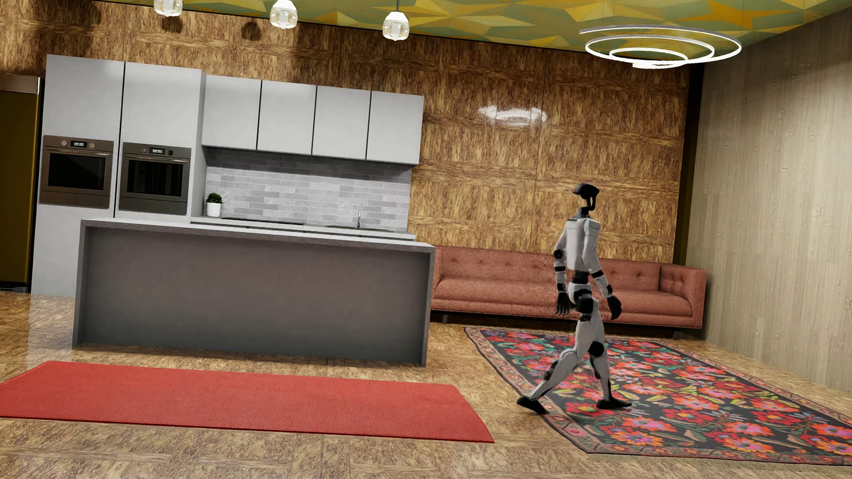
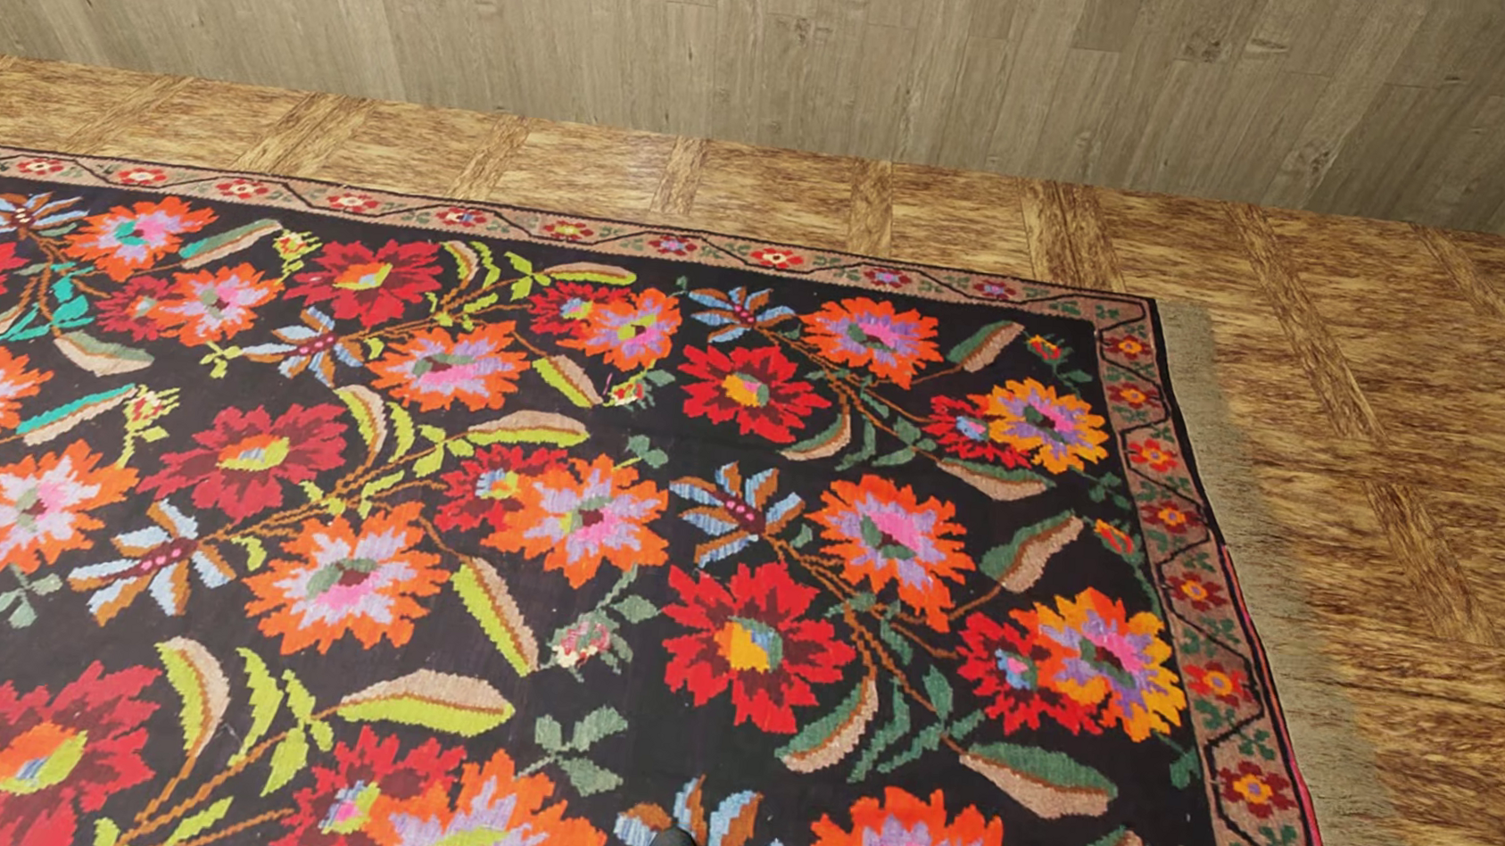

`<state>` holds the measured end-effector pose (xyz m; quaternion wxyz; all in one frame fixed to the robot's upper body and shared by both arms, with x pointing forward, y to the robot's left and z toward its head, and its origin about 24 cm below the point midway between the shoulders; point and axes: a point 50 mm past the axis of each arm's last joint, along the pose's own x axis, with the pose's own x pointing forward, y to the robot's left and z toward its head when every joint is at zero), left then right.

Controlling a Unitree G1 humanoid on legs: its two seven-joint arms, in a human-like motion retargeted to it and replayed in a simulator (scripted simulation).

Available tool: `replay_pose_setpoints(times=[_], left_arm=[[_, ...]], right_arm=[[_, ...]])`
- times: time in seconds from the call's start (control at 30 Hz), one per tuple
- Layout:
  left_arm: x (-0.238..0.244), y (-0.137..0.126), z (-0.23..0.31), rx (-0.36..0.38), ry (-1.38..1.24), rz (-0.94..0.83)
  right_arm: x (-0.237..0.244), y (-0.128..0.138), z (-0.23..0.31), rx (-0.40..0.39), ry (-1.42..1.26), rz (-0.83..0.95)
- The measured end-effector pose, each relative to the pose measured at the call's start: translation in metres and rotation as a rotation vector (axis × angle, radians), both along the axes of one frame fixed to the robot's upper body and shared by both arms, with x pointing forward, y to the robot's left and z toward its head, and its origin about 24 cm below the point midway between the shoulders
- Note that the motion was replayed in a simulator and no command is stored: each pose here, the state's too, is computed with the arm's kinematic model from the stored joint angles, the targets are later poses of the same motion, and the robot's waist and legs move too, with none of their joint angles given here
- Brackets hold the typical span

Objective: Go to the sofa

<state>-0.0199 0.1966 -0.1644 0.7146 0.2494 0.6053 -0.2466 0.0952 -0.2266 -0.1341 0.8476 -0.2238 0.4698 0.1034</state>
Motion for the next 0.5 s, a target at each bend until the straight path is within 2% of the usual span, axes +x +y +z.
replay_pose_setpoints(times=[0.07,0.17,0.27,0.33,0.43,0.5], left_arm=[[-0.014,0.004,0.000,0.016,0.043,-0.011],[-0.019,0.015,0.001,0.049,0.061,0.008],[0.020,0.012,0.004,0.021,-0.066,0.022],[0.054,0.010,0.009,-0.003,-0.177,0.047],[0.098,0.022,0.023,0.001,-0.332,0.086],[0.110,0.024,0.028,-0.004,-0.376,0.097]], right_arm=[[-0.012,-0.010,-0.003,-0.013,0.029,-0.081],[-0.054,-0.006,-0.018,-0.012,0.173,-0.126],[-0.079,-0.003,-0.023,-0.025,0.269,-0.080],[-0.099,-0.015,-0.020,-0.050,0.306,-0.119],[-0.131,-0.013,-0.019,-0.050,0.387,-0.133],[-0.140,-0.013,-0.019,-0.056,0.418,-0.122]])
